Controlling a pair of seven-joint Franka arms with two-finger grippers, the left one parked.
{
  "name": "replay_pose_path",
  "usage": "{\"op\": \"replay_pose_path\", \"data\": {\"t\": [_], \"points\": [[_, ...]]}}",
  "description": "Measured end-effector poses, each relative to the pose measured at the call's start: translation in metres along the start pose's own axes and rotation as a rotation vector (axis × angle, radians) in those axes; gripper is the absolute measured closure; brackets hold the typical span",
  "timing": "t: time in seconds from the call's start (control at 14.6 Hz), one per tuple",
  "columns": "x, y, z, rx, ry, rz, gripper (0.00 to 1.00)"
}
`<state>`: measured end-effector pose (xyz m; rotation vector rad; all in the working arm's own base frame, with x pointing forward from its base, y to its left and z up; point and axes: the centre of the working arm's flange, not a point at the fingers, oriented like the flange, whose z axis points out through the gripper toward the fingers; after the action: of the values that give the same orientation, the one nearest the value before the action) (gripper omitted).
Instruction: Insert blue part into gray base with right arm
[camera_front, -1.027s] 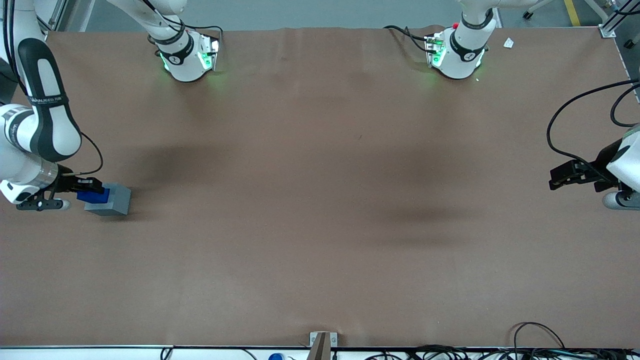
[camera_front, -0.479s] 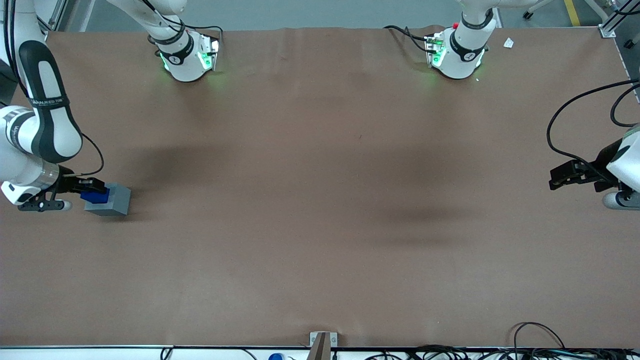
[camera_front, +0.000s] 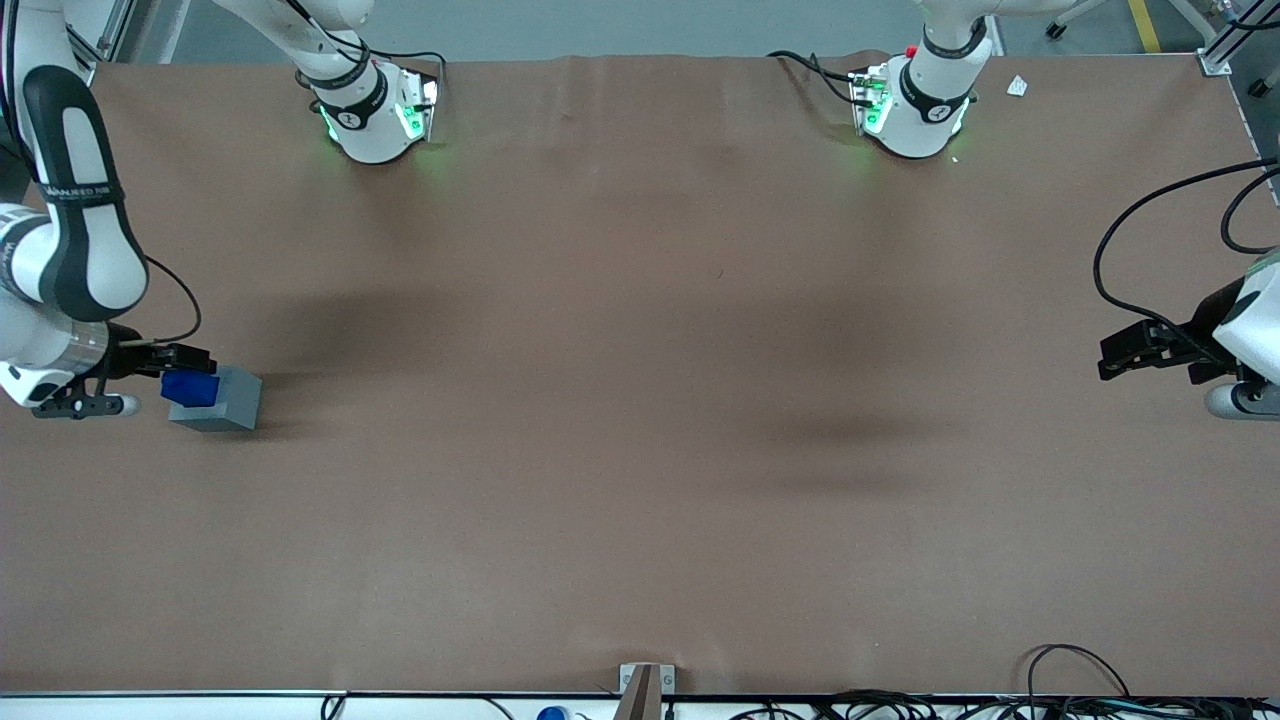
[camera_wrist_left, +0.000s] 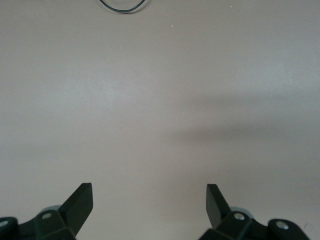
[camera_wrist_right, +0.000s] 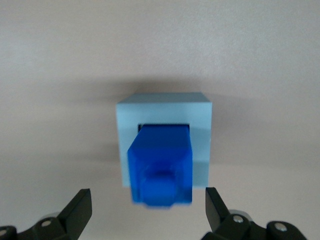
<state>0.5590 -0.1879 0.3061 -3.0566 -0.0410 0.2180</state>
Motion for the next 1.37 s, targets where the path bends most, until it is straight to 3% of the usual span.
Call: {"op": "replay_pose_path", "data": {"t": [0.48,0.82,1.37], "points": [[-0.007,-0.032,-0.102,0.029,-0.027,0.059,0.0],[0.002,-0.084,-0.135,0.014,-0.011,0.106,0.0],[-0.019,-0.186,-0.222,-0.002,-0.005,0.123,0.0]]}}
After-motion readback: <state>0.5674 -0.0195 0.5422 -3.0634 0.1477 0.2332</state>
